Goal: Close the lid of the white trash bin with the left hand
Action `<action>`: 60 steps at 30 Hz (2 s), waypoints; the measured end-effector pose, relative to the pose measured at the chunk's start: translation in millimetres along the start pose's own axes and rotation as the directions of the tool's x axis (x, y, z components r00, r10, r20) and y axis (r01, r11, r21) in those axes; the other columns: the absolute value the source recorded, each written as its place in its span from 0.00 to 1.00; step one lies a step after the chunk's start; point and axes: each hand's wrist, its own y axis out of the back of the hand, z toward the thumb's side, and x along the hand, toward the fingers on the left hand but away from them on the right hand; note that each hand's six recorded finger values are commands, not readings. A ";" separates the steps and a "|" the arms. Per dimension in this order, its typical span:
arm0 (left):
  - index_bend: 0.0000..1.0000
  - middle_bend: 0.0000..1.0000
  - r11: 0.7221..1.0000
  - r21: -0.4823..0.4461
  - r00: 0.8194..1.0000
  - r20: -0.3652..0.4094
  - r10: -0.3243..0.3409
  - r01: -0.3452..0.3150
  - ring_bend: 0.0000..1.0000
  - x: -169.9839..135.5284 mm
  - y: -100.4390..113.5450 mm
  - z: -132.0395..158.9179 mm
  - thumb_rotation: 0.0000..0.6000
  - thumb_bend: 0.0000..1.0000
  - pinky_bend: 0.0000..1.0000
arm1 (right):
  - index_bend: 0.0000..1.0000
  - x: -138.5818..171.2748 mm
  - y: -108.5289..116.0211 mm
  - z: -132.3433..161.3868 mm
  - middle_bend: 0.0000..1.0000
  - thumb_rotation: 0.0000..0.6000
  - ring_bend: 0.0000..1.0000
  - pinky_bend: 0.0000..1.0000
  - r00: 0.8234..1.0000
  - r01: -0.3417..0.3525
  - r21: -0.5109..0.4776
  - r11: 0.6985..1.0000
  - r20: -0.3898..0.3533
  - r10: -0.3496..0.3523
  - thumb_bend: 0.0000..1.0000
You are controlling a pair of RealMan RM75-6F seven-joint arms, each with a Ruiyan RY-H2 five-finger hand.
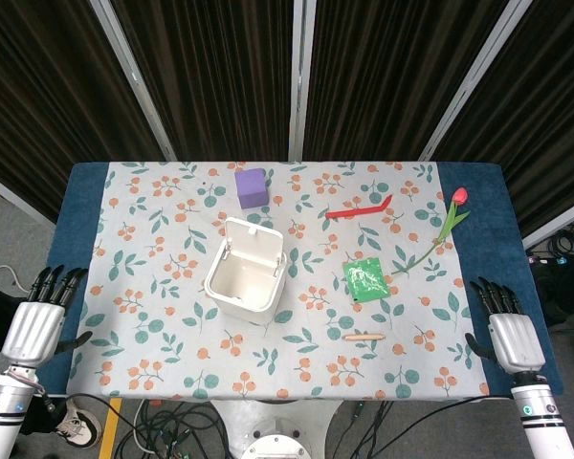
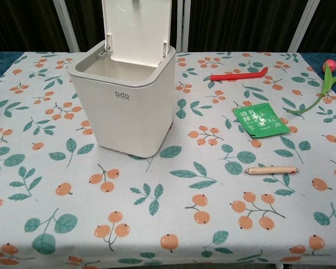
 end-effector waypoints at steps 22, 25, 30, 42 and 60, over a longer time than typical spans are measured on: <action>0.03 0.09 0.991 -0.131 0.979 0.198 0.058 -0.032 0.00 42.2 28.6 44.6 1.00 0.16 0.00 | 0.00 1.6 0.8 -6.1 0.00 1.00 0.00 0.00 1.000 -0.011 0.013 1.000 0.013 0.011 0.21; 0.03 0.09 0.986 -0.162 0.961 0.263 0.080 -0.038 0.00 58.3 39.9 62.4 1.00 0.36 0.00 | 0.00 1.7 -0.5 -5.8 0.00 1.00 0.00 0.00 1.000 -0.012 0.012 1.000 0.012 0.012 0.21; 0.03 0.09 0.983 -0.180 0.928 0.357 0.107 -0.044 0.00 84.4 58.1 93.9 1.00 0.48 0.00 | 0.00 -0.1 -6.9 -5.0 0.00 1.00 0.00 0.00 0.999 -0.032 0.009 0.999 0.012 0.032 0.21; 0.03 0.09 0.968 -0.245 0.817 0.568 0.104 0.047 0.00 131.8 83.6 181.7 1.00 0.48 0.00 | 0.00 -0.3 -8.4 -10.8 0.00 1.00 0.00 0.00 0.999 -0.036 0.006 0.999 0.024 0.036 0.21; 0.03 0.15 0.962 -0.161 0.756 0.652 -0.063 0.219 0.00 178.8 74.4 250.7 1.00 0.48 0.00 | 0.00 -0.7 -12.6 -21.1 0.00 1.00 0.00 0.00 0.998 -0.043 -0.012 0.999 0.040 0.043 0.21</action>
